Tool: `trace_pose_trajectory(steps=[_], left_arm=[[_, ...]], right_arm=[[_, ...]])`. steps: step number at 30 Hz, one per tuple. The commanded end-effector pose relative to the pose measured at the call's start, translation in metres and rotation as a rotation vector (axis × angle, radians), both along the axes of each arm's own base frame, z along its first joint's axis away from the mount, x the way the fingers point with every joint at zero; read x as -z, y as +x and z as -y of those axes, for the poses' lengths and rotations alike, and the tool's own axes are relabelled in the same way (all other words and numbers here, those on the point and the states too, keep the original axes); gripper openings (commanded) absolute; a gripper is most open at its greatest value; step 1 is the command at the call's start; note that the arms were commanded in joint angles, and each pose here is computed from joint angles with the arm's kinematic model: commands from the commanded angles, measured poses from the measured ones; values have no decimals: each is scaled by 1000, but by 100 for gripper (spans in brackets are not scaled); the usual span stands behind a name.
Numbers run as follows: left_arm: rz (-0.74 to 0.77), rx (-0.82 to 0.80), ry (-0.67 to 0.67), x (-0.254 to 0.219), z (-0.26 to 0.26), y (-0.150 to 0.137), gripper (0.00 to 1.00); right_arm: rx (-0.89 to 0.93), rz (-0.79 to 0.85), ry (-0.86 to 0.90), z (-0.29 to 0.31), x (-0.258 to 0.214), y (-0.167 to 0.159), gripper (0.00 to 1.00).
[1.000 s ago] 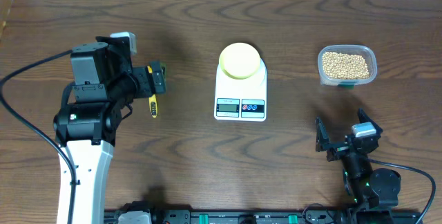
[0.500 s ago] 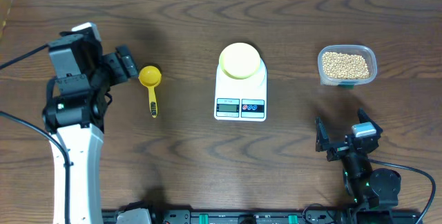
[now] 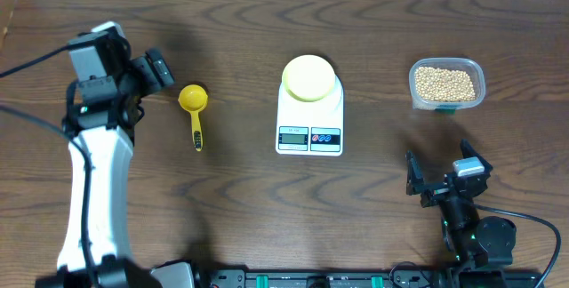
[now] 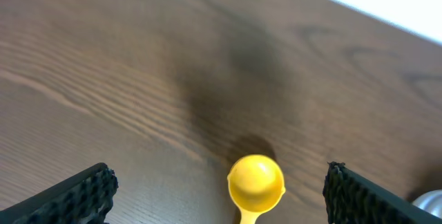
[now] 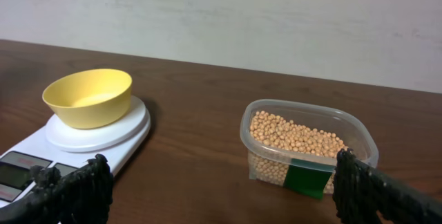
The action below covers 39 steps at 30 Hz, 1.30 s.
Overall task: Scoop item into bowl and weigh 50g on scale
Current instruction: 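Move the left gripper forward to the yellow scoop's cup, then grasp the yellow scoop by its cup with the left gripper and lift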
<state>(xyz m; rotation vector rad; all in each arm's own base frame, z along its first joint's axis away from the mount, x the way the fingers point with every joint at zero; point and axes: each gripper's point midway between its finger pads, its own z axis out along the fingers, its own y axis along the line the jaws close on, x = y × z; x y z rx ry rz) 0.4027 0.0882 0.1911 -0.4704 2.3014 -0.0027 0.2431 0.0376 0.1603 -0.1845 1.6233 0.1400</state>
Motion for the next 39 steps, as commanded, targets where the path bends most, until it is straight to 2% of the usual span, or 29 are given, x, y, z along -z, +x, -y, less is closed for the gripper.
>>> trace_pose_trajectory(steps=[1,12,14,17,27,39], left_arm=[[-13,-16,-9,4,-2,4,98],[-72,40,-49,16,10,-5,98],[-93,65,-29,21,10,-6,83],[-131,68,-32,34,9,-6,74],[-315,136,-30,104,9,-5,75],[-293,177,-44,154,9,29,74]], right_arm=[[0,-5,17,0,1,0,99],[0,-5,17,0,1,0,99],[0,-5,17,0,1,0,99],[0,-5,17,0,1,0,99],[0,-5,17,0,1,0,99],[0,-5,17,0,1,0,99]])
